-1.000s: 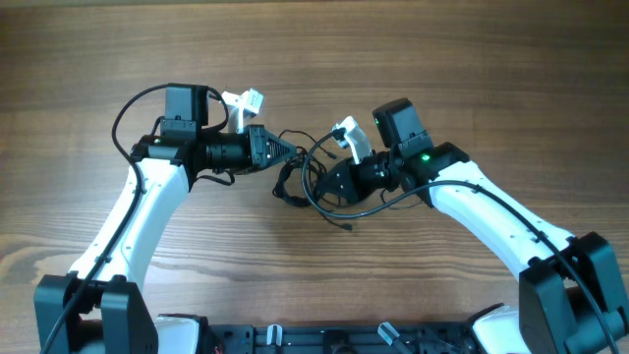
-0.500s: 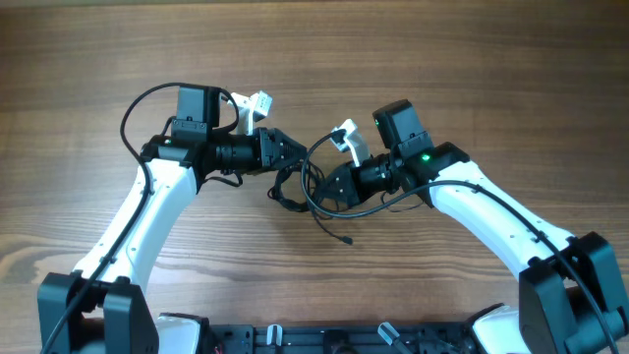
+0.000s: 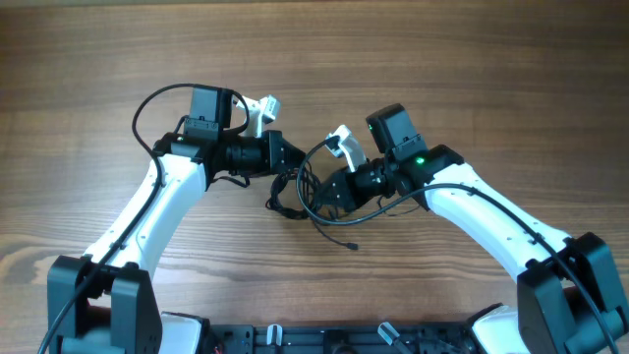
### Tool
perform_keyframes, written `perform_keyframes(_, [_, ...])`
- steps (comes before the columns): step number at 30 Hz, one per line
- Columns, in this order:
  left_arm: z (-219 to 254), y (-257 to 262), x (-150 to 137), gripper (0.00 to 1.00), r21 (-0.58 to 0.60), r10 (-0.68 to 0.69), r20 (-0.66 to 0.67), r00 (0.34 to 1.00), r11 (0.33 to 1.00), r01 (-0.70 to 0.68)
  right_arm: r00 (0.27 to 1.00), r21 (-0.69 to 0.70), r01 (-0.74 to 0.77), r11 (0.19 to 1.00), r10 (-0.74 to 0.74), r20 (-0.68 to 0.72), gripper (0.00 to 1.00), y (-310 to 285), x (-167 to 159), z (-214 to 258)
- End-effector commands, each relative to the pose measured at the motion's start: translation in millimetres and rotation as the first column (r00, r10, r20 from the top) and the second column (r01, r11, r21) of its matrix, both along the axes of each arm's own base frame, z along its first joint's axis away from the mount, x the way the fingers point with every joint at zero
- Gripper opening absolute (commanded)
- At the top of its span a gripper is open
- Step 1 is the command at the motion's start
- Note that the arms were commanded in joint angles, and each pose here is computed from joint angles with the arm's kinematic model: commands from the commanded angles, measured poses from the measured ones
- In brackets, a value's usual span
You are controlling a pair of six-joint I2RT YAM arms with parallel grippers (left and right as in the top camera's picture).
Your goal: Untangle cables
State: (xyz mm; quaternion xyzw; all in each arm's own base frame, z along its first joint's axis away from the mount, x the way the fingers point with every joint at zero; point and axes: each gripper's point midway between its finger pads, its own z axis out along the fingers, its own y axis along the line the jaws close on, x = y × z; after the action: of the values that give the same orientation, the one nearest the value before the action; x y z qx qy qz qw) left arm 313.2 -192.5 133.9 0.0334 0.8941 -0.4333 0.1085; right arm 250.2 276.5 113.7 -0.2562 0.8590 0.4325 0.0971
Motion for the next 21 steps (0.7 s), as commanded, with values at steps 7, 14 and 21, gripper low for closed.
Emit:
perform_keyframes(7, [-14.7,4.6,-22.4,0.14,0.048,-0.019,-0.109,0.994,0.999,0.024,0.999,-0.013,0.004,1.0,-0.004,0.051,0.04,-0.9,5.1,5.8])
perform_keyframes(14, [-15.4,-5.8,-31.8,0.04,0.05,-0.057,-0.12,0.991,0.997,0.063,0.999,-0.014,0.004,1.0,-0.004,0.051,0.04,-1.0,5.2,5.7])
perform_keyframes(21, [-2.7,34.2,4.4,0.04,0.026,0.117,-0.082,0.99,0.993,-0.116,0.985,-0.285,0.175,0.943,-0.167,0.049,0.04,-39.5,16.5,-30.7])
